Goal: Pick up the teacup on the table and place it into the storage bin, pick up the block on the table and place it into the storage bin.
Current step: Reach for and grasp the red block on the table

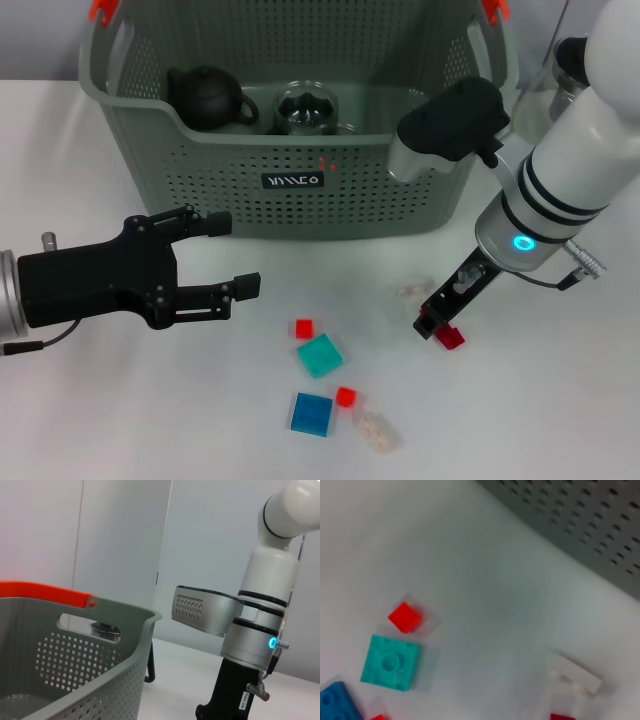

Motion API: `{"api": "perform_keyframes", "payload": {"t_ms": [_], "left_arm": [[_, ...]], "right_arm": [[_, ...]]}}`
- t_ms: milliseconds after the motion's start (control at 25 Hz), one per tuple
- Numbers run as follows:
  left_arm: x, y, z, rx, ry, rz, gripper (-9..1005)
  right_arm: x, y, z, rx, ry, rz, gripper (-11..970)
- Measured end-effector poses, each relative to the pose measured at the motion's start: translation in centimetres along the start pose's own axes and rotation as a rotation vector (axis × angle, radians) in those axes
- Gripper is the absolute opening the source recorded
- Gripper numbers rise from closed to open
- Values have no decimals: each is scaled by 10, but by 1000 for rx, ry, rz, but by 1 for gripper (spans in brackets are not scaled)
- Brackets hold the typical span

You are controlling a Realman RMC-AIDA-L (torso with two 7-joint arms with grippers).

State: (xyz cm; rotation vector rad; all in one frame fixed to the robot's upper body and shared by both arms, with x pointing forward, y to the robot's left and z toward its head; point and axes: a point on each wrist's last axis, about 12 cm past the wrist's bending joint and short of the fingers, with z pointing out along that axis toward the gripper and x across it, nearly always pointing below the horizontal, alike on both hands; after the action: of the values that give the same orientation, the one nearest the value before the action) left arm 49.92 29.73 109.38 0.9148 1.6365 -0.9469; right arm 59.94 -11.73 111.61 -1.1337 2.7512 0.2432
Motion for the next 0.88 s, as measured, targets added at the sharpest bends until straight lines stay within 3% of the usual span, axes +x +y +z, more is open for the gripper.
{"api": "perform_keyframes", "payload": {"t_ms": [880], "left_arm": [[0, 0, -1, -6, -4, -2, 860]], "right_arm": [[7, 2, 5, -4, 46, 7, 516]]}}
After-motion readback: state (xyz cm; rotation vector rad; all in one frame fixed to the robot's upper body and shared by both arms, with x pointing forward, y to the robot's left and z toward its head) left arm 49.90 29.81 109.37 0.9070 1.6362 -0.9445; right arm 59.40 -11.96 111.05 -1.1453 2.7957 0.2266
